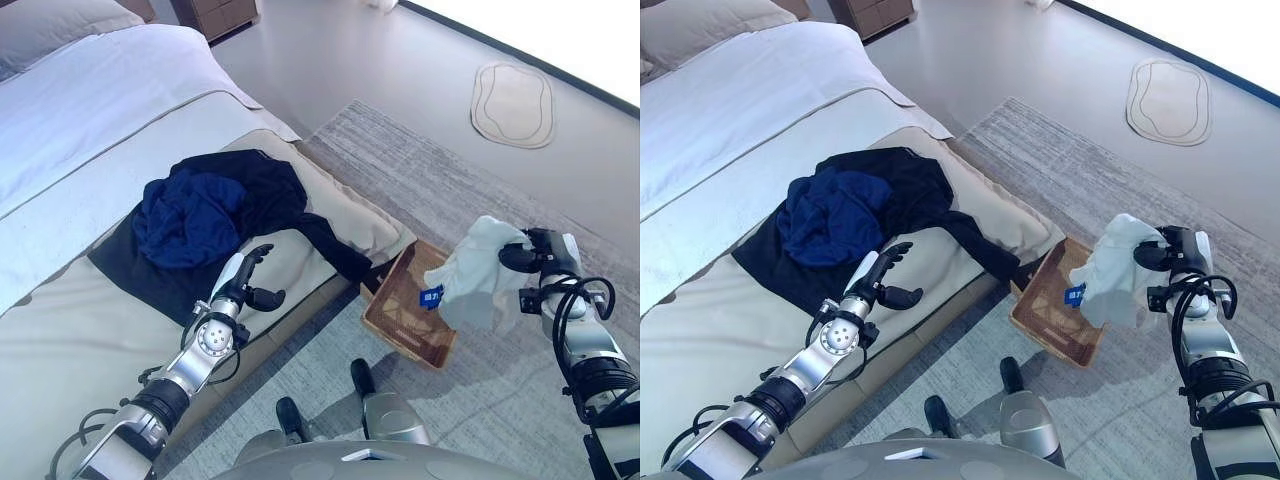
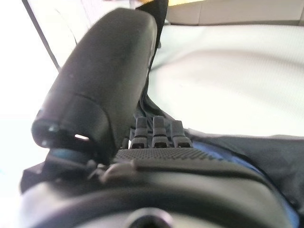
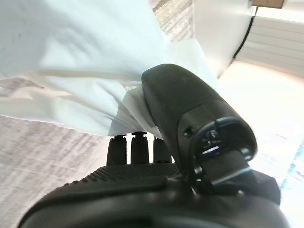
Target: Pick up the clothes from the bed and place them into the basket
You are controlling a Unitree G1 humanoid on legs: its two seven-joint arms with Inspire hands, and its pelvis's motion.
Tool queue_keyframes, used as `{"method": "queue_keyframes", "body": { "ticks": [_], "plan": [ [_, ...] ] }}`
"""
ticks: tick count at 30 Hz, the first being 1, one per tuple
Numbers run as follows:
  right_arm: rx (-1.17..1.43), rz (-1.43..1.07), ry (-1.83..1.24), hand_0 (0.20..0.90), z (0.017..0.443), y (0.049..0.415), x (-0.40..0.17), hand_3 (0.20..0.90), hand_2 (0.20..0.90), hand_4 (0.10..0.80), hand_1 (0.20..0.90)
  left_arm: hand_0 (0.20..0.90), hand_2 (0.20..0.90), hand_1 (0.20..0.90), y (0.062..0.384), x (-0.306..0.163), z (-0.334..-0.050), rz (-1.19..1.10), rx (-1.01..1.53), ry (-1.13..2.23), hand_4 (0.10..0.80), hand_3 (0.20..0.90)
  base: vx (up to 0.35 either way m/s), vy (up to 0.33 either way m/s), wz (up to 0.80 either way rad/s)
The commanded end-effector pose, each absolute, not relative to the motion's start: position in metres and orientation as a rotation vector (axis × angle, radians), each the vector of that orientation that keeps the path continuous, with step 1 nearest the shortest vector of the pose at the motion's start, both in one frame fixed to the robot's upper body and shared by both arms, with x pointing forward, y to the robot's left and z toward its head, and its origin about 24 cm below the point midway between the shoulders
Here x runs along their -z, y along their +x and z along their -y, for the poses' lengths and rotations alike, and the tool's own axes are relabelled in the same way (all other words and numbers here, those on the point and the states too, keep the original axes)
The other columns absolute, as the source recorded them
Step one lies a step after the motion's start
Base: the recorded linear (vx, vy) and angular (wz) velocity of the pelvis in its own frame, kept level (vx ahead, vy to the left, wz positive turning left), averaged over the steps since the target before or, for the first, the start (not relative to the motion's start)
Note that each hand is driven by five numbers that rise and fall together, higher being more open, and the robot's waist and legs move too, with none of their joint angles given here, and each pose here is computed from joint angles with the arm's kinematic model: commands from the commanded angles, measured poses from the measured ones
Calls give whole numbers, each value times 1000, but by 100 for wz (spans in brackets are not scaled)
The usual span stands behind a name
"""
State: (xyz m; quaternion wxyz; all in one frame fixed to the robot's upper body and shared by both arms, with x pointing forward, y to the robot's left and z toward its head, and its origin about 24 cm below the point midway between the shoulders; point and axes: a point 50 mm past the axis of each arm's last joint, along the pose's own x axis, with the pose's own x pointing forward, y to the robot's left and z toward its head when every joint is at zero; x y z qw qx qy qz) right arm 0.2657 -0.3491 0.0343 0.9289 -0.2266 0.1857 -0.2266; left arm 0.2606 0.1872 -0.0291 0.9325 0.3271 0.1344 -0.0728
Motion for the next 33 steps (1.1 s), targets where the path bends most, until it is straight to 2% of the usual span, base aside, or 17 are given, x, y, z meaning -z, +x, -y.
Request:
{"method": "queue_keyframes", "body": {
  "ticks": [1, 21, 22, 23, 33],
  "plan": [
    [490, -177, -489, 300, 354, 289, -78, 200, 300, 100, 300, 900, 900, 900, 278, 10, -178, -137, 158, 691, 800, 900, 0, 0, 0],
    [496, -285, -507, 300, 357, 304, -66, 200, 300, 100, 300, 900, 900, 900, 284, 14, -149, -118, 252, 683, 800, 900, -2, -2, 0],
    [499, -291, -513, 502, 357, 304, -66, 436, 502, 336, 502, 900, 900, 900, 284, 14, -149, -118, 252, 681, 800, 900, 0, 0, 0],
    [503, -295, -514, 900, 357, 304, -65, 900, 900, 800, 900, 900, 900, 900, 284, 14, -148, -118, 252, 680, 800, 900, 0, 0, 0],
    [473, -350, -532, 900, 355, 302, -55, 900, 900, 800, 900, 900, 900, 900, 281, 18, -147, -127, 240, 662, 800, 900, 2, 1, 0]
  ]
}}
